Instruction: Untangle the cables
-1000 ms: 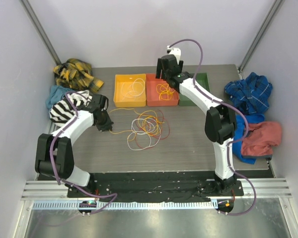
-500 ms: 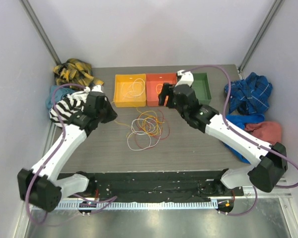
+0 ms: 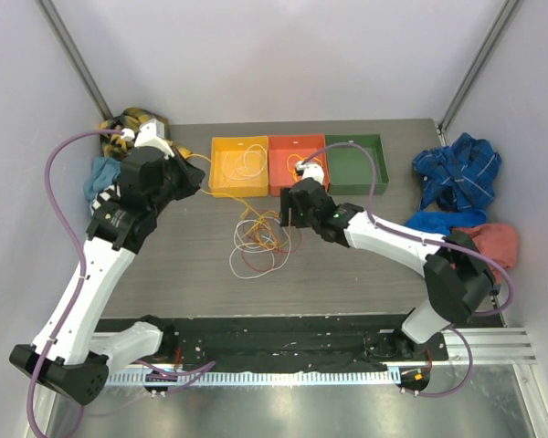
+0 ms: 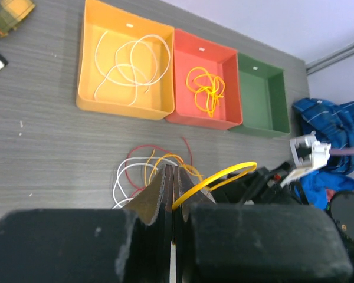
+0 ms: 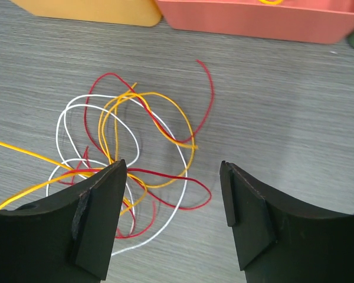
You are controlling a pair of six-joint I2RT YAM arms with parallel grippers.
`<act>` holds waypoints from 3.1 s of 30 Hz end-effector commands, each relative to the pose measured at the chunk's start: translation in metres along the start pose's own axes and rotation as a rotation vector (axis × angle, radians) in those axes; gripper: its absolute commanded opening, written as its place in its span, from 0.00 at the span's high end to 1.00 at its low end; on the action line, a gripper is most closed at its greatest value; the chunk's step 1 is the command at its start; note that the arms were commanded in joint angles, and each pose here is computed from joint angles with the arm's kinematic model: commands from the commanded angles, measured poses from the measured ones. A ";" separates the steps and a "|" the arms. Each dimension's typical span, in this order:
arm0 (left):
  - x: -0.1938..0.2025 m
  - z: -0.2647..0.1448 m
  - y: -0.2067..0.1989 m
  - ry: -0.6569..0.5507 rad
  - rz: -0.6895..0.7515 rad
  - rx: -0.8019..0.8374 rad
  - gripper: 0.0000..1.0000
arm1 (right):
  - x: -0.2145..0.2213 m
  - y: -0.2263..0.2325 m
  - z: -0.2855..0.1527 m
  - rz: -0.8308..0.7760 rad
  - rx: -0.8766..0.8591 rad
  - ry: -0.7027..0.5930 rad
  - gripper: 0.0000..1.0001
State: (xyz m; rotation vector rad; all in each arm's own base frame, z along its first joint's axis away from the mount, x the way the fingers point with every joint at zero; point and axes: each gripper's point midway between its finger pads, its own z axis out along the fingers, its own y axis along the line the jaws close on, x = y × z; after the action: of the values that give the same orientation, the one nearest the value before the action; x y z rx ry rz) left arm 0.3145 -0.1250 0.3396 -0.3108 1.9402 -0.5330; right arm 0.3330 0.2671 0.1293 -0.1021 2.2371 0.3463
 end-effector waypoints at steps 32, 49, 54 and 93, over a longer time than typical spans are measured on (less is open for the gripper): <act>0.015 -0.006 0.011 0.054 0.058 -0.030 1.00 | -0.015 0.145 -0.005 0.138 -0.342 -0.076 0.31; 0.013 -0.016 0.014 0.039 0.064 -0.034 1.00 | -0.018 0.124 0.030 0.203 -0.207 -0.120 0.95; 0.009 -0.015 0.022 0.020 0.086 -0.074 1.00 | -0.061 0.090 -0.031 0.158 -0.149 -0.241 0.99; 0.126 0.067 0.134 0.408 0.231 -0.551 0.74 | -0.290 -0.018 -0.379 0.162 -0.076 -0.810 0.99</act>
State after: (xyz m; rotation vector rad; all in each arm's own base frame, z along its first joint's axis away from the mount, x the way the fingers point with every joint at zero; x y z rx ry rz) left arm 0.3309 -0.0734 0.1475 -0.3086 2.4799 0.1919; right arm 0.2253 0.1138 0.6137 0.1841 1.3552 0.5082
